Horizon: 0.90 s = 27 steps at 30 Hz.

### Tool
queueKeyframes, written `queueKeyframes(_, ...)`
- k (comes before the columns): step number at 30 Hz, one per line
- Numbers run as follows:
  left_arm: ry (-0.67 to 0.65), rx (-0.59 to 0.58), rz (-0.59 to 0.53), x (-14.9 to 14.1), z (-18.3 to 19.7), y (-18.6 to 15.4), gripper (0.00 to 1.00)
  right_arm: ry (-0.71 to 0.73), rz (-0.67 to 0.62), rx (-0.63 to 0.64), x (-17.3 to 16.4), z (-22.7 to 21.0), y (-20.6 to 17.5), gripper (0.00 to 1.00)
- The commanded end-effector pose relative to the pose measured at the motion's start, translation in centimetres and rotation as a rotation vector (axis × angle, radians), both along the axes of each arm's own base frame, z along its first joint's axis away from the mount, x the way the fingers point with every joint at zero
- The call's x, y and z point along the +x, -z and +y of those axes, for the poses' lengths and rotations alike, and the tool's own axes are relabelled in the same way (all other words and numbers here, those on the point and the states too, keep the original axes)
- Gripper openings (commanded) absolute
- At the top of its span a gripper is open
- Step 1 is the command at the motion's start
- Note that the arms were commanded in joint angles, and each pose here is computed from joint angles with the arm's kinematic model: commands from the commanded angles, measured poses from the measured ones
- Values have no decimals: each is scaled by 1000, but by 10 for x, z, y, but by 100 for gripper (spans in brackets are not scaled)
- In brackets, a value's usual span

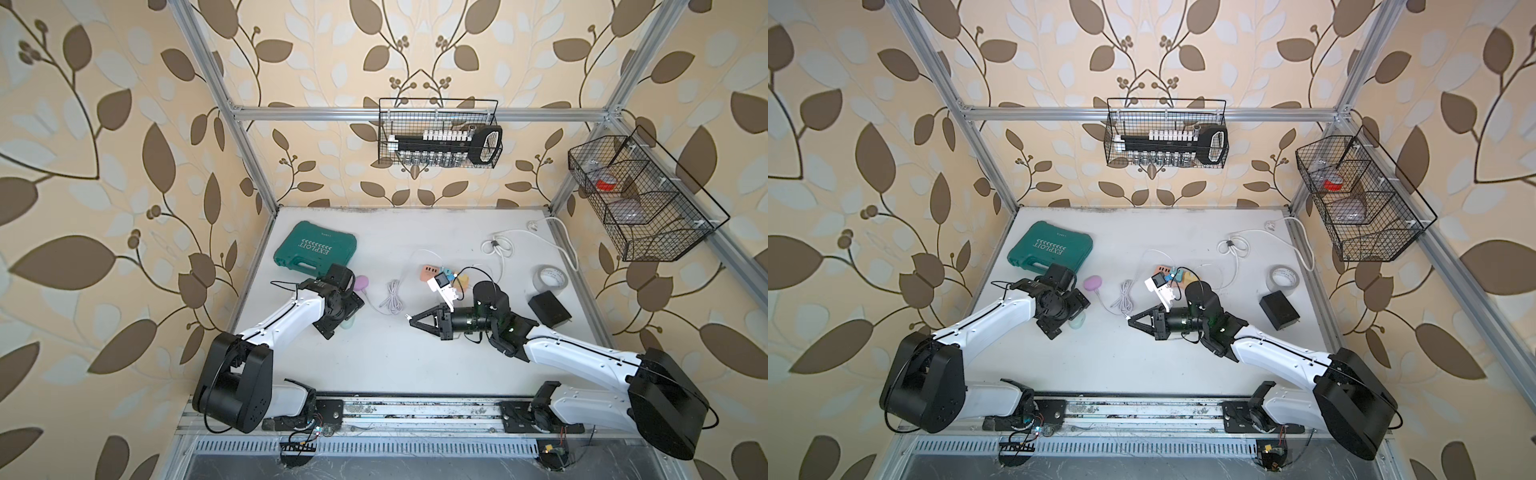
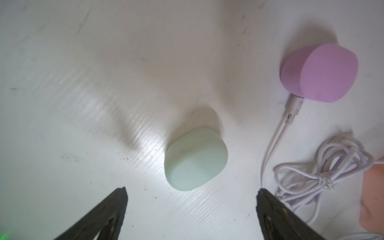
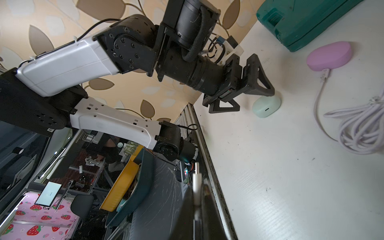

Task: Charge the bluetooth headset
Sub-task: Pick up the bluetooth headset from the center of the board.

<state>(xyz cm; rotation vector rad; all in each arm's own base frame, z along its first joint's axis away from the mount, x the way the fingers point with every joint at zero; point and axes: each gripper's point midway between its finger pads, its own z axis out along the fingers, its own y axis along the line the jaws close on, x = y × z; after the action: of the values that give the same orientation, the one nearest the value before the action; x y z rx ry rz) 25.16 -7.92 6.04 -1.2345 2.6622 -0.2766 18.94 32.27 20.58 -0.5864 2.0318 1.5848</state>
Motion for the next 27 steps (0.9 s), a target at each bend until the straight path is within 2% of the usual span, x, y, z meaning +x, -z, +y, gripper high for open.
queueKeyframes(1,-129,-39,46,-5,1,-8,99,-3,-10,20,-3,-3,-2,8)
queueKeyframes(6,-228,-41,174,-11,-2,0,99,5,-16,25,-5,-6,-4,8)
queueKeyframes(10,-268,-57,143,-2,-4,2,99,11,-20,26,-6,-8,-4,7)
queueKeyframes(11,-284,-30,175,-4,-1,9,99,12,-20,28,-7,-8,-5,8)
queueKeyframes(13,-288,-12,170,-1,1,8,99,18,-23,29,-7,-10,-5,8)
queueKeyframes(27,-313,32,204,14,3,29,99,12,-29,32,-9,-11,-6,8)
